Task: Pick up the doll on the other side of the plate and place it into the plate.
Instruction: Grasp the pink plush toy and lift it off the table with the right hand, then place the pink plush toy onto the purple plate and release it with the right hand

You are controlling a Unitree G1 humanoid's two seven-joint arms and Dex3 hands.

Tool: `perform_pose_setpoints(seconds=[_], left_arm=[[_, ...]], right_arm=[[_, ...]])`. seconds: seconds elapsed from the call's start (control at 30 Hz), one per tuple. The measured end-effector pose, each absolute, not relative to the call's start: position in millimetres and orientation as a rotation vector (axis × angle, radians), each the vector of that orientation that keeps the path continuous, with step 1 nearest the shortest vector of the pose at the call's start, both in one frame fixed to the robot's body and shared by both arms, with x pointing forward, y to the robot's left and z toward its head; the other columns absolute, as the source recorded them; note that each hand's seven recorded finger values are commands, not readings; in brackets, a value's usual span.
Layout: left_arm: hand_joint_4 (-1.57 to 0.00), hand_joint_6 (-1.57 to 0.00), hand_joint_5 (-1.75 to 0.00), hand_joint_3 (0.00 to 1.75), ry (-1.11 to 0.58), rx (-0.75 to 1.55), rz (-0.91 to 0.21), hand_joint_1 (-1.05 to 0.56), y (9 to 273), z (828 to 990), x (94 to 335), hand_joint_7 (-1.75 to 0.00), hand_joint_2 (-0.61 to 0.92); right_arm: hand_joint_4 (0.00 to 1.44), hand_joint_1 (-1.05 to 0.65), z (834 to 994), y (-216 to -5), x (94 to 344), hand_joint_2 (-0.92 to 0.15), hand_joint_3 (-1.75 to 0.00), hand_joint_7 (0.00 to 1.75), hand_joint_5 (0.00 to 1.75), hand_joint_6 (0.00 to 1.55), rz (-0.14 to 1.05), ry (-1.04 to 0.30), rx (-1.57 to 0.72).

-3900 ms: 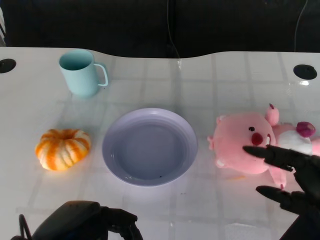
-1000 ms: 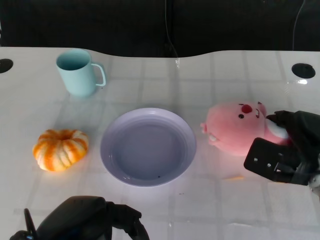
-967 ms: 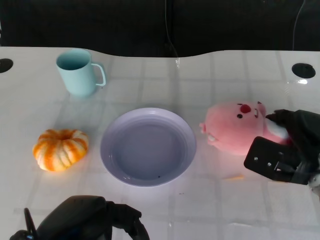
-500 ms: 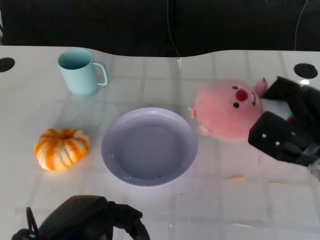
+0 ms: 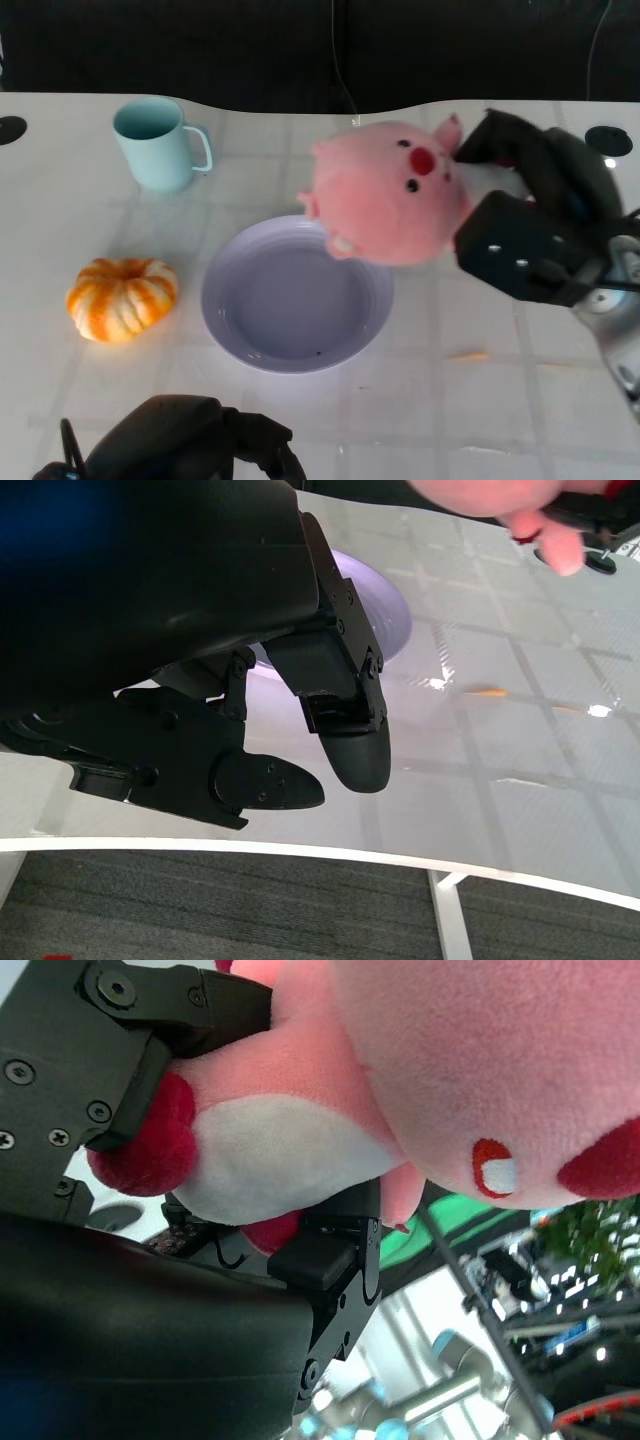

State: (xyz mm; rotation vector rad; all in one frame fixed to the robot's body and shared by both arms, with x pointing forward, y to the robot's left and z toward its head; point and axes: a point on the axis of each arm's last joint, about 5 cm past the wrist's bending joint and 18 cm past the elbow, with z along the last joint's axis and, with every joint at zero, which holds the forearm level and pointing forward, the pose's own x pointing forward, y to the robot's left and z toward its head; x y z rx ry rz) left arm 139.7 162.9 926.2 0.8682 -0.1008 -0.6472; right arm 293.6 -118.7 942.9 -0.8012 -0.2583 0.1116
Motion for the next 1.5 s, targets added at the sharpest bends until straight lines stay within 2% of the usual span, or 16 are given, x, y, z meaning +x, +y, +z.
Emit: perform_pose_setpoints(seconds=[0.27,0.43,0.57,0.63,0.7,0.73,0.8,0.83,0.87,0.9,0.93,1.0,1.2,1.5], left_arm=[[-0.69,-0.89,-1.40,0.24,-0.105,0.886,-0.640,-0.16,159.9,928.3,137.5,-0.59,0.92],[-0.71,-0.90,-1.38,0.24,-0.105,0.883,-0.645,-0.15,158.0,928.0,136.0,-0.58,0.92],[-0.73,-0.91,-1.34,0.24,-0.106,0.883,-0.647,-0.15,157.3,928.3,134.1,-0.57,0.92],[-0.73,-0.91,-1.38,0.24,-0.109,0.883,-0.648,-0.16,156.8,929.0,133.5,-0.57,0.92],[-0.73,-0.92,-1.41,0.24,-0.110,0.884,-0.646,-0.16,156.3,929.6,133.2,-0.57,0.92],[-0.72,-0.91,-1.43,0.25,-0.108,0.884,-0.645,-0.16,156.2,929.7,133.2,-0.57,0.92],[-0.72,-0.91,-1.45,0.25,-0.107,0.885,-0.643,-0.16,156.0,930.2,133.1,-0.58,0.92],[-0.72,-0.91,-1.46,0.25,-0.107,0.884,-0.643,-0.16,156.0,930.3,133.1,-0.58,0.92],[-0.72,-0.91,-1.46,0.25,-0.107,0.884,-0.643,-0.16,156.0,930.3,133.1,-0.58,0.92],[-0.72,-0.91,-1.47,0.25,-0.108,0.884,-0.643,-0.16,156.0,930.3,133.1,-0.58,0.92],[-0.72,-0.91,-1.47,0.26,-0.109,0.884,-0.644,-0.16,156.0,930.4,133.2,-0.58,0.92],[-0.71,-0.91,-1.47,0.26,-0.112,0.884,-0.644,-0.17,155.9,930.6,133.4,-0.58,0.92],[-0.71,-0.90,-1.48,0.26,-0.114,0.886,-0.644,-0.18,155.8,930.9,133.8,-0.59,0.92],[-0.71,-0.90,-1.45,0.26,-0.124,0.896,-0.647,-0.18,154.8,931.1,136.4,-0.60,0.92]], right_arm=[[0.95,-0.17,955.0,-77.1,297.2,-0.34,-1.30,1.73,1.75,0.77,0.228,-0.291,-0.787],[0.93,-0.18,945.5,-58.5,296.4,-0.38,-1.20,1.74,1.75,0.75,0.305,-0.262,-0.821],[0.91,-0.17,934.6,-51.9,295.1,-0.37,-1.16,1.67,1.75,0.77,0.347,-0.231,-0.870],[0.92,-0.17,929.9,-49.9,294.2,-0.38,-1.14,1.69,1.75,0.77,0.358,-0.222,-0.875],[0.91,-0.17,927.0,-48.5,293.6,-0.41,-1.05,1.57,1.75,0.79,0.362,-0.216,-0.875],[0.86,-0.17,926.2,-47.8,293.3,-0.43,-0.98,1.34,1.74,0.82,0.363,-0.217,-0.874],[0.81,-0.19,925.7,-46.5,292.8,-0.48,-0.86,0.96,1.67,0.87,0.366,-0.220,-0.870],[0.72,-0.23,925.6,-46.0,292.6,-0.59,-0.69,0.62,1.31,0.81,0.371,-0.218,-0.868],[0.65,-0.27,925.6,-45.8,292.6,-0.69,-0.54,0.40,1.02,0.76,0.384,-0.212,-0.869],[0.51,-0.36,925.4,-45.6,292.5,-0.82,-0.36,0.18,0.70,0.63,0.407,-0.202,-0.875],[0.42,-0.41,925.1,-45.3,292.2,-0.87,-0.30,0.09,0.57,0.55,0.444,-0.186,-0.890],[0.27,-0.52,925.2,-44.8,291.4,-0.91,-0.24,0.02,0.41,0.38,0.505,-0.159,-0.922],[0.03,-0.69,935.9,-49.3,291.5,-0.92,-0.22,0.00,0.28,0.16,0.575,-0.142,-1.006],[0.00,-0.81,948.0,-68.3,285.3,-0.92,-0.19,0.00,0.23,0.10,0.598,-0.172,-1.064]])
